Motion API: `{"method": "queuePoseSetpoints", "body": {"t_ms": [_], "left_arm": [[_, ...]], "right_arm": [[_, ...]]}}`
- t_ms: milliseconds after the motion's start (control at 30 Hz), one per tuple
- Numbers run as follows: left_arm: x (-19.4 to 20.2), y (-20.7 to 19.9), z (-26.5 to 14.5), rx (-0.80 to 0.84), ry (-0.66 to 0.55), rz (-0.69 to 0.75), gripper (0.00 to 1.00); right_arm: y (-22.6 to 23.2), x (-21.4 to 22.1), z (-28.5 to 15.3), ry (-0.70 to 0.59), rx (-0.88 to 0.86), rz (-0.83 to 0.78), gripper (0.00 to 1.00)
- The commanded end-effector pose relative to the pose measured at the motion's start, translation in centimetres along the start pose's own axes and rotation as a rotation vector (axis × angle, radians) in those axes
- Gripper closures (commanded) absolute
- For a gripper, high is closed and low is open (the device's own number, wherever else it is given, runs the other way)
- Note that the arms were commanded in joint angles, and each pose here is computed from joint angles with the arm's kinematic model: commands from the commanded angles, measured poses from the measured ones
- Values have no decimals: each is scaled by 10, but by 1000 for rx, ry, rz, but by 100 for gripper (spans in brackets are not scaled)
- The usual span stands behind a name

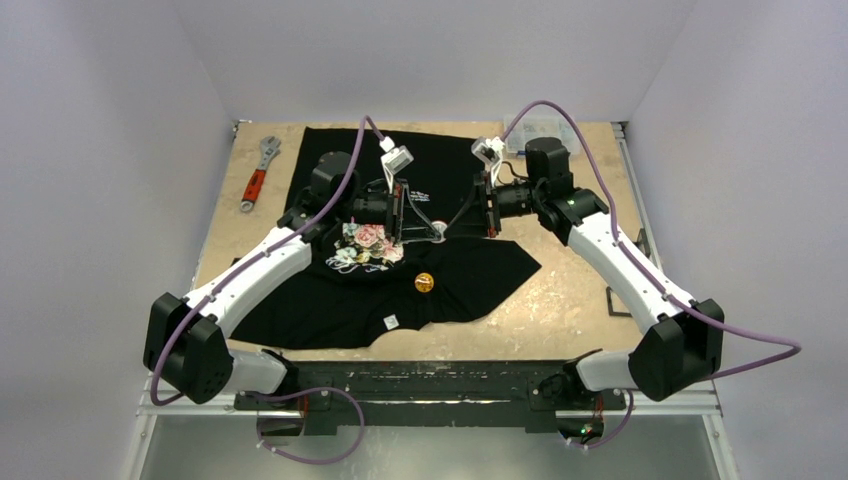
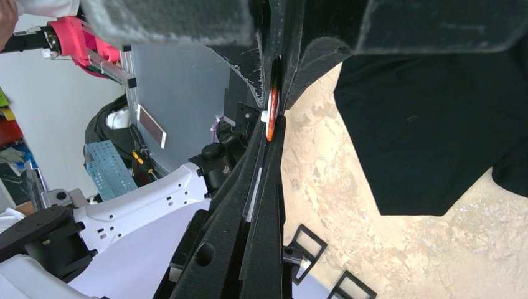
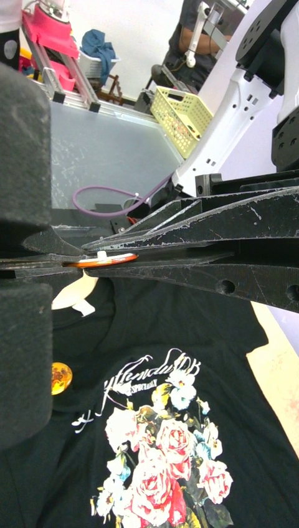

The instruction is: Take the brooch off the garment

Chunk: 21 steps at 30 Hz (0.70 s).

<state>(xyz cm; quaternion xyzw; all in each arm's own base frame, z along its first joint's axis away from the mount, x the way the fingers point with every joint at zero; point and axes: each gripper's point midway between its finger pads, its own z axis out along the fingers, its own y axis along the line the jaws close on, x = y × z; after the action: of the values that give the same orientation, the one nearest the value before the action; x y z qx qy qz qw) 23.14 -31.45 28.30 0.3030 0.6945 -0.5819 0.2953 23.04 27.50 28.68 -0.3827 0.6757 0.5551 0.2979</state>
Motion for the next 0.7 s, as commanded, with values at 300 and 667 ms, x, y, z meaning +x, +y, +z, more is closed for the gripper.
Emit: {"method": "queuePoseSetpoints", "body": {"t_ms": [300, 667], "left_arm": [[-6, 14, 10, -81, 12, 26, 96], [-12, 7, 11, -58, 11, 63, 80]], "right_arm": [[26, -15, 8, 13, -80, -125, 100], [25, -10, 8, 30, -86, -151, 100]]}}
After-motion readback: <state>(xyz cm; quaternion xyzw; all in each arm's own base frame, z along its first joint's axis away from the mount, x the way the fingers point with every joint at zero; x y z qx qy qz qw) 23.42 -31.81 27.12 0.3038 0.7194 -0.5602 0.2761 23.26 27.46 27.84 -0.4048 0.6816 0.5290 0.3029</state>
